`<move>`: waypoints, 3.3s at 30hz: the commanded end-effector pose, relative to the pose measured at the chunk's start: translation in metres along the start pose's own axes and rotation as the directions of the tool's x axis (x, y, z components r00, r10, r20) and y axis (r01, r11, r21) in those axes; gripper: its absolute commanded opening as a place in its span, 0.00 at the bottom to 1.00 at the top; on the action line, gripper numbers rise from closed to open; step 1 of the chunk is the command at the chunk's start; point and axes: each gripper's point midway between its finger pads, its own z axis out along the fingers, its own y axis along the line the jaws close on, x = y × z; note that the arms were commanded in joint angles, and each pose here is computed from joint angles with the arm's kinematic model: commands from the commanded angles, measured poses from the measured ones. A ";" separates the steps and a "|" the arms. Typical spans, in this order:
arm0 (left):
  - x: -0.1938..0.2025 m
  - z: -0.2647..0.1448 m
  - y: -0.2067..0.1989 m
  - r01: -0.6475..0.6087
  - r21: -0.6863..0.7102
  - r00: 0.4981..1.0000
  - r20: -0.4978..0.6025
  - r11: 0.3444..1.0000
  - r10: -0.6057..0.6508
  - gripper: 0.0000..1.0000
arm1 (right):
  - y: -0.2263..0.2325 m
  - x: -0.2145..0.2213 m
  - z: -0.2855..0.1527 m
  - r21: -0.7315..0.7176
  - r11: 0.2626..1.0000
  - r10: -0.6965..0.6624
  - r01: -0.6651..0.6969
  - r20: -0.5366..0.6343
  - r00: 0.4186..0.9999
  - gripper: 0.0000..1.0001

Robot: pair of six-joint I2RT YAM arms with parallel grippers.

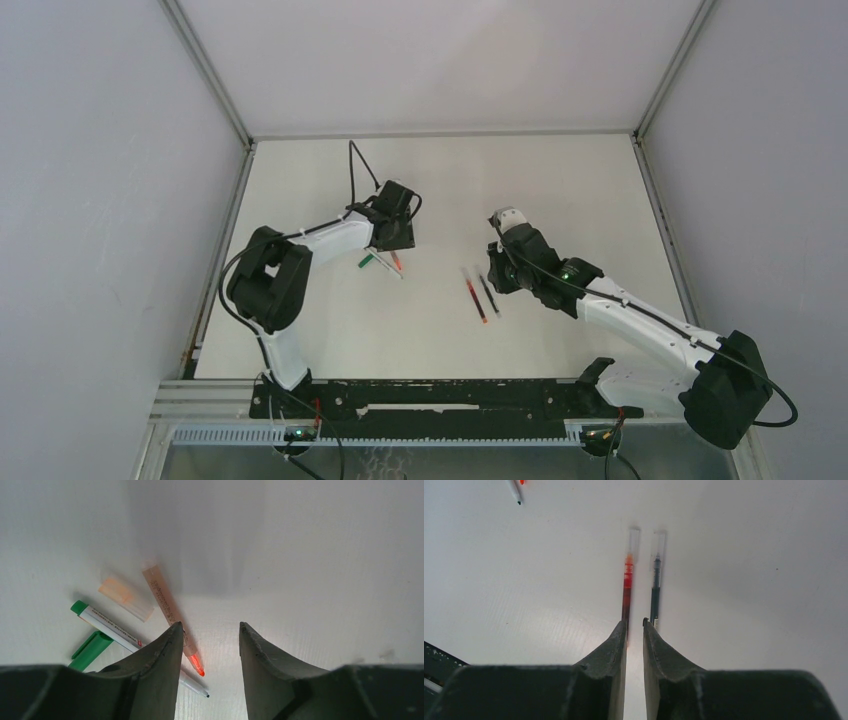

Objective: Insert the pens into the pen caps
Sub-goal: Pick up the pen from the center of the board.

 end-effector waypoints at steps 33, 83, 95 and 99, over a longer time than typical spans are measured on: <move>0.022 -0.018 0.048 0.105 -0.162 0.993 0.070 0.981 -0.095 0.44 | 0.003 -0.006 0.002 -0.015 1.000 0.026 -0.025 0.025 0.999 0.23; 0.047 -0.010 0.083 0.126 -0.259 0.992 0.038 0.958 -0.121 0.27 | 0.009 -0.003 0.009 -0.043 0.999 0.024 -0.024 0.005 1.000 0.19; 0.030 -0.017 0.077 0.120 -0.251 0.992 0.069 0.960 -0.105 0.21 | 0.009 -0.002 0.008 -0.040 0.999 0.029 -0.029 0.001 1.000 0.18; 0.023 -0.020 0.076 0.117 -0.250 0.992 0.083 0.961 -0.099 0.19 | 0.009 -0.002 0.007 -0.037 0.999 0.030 -0.030 0.005 1.000 0.18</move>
